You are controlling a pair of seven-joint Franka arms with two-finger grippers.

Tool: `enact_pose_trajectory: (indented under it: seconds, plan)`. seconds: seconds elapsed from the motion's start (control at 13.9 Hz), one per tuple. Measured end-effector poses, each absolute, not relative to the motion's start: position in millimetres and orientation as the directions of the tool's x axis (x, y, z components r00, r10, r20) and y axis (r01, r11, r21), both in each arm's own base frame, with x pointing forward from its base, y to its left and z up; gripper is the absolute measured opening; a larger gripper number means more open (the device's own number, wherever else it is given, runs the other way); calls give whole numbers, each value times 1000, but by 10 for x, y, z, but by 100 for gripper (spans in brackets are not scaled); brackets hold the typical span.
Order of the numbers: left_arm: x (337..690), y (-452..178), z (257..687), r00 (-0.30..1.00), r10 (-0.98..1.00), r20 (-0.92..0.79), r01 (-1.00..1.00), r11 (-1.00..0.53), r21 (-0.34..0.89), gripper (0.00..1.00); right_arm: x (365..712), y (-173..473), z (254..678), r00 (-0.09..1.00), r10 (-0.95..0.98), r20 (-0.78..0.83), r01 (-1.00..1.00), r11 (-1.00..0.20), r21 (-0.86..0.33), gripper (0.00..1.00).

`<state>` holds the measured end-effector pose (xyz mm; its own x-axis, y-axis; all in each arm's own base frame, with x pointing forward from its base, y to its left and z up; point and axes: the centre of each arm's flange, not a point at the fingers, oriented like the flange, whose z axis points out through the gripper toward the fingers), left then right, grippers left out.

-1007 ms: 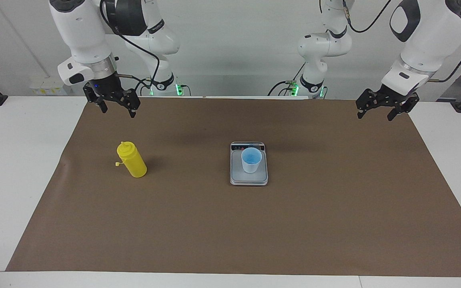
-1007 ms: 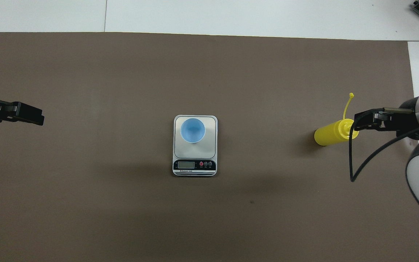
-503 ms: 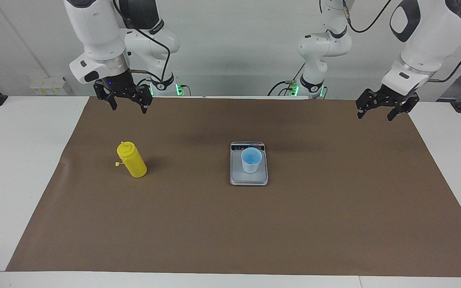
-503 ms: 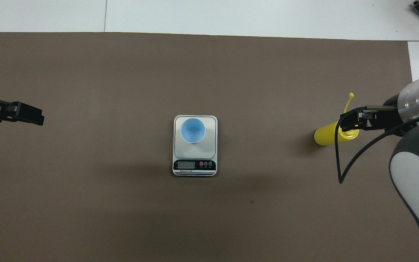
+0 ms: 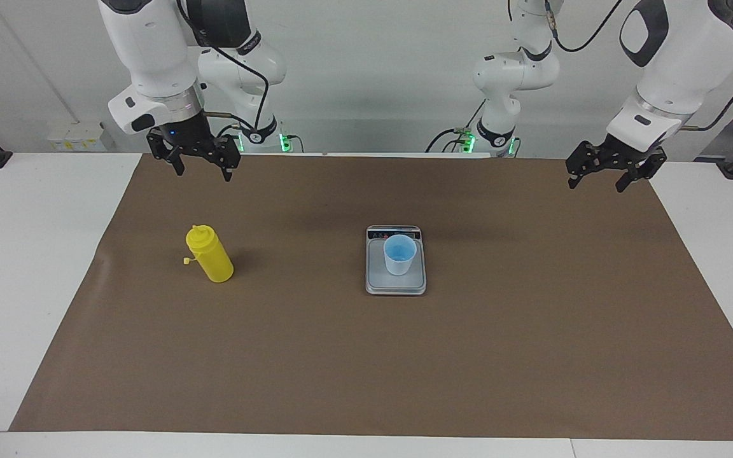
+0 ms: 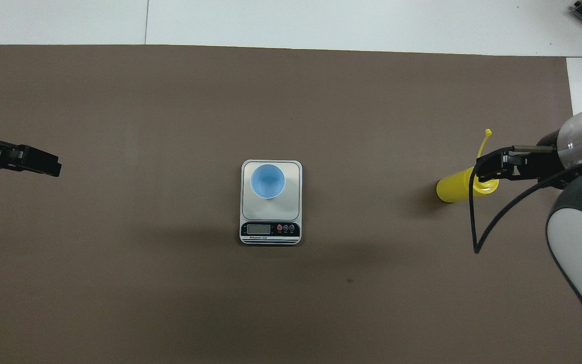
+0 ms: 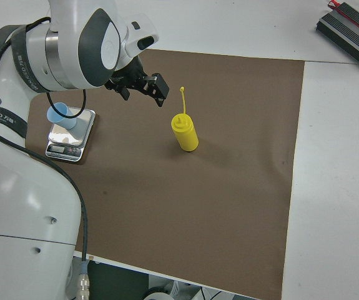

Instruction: Pour seasoning into cup on scale with both arms

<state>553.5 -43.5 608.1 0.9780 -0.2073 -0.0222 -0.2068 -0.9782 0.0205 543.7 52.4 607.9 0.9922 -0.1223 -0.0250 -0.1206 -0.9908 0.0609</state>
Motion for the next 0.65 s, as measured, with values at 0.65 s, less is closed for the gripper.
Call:
enact_pose_trajectory:
  seconds: [0.65]
  plan:
    - [5537,-432,6075,982,-190,-22,-189,-982,20,100,5463,529,6032,998,-59,-20,-57,-997,51,100]
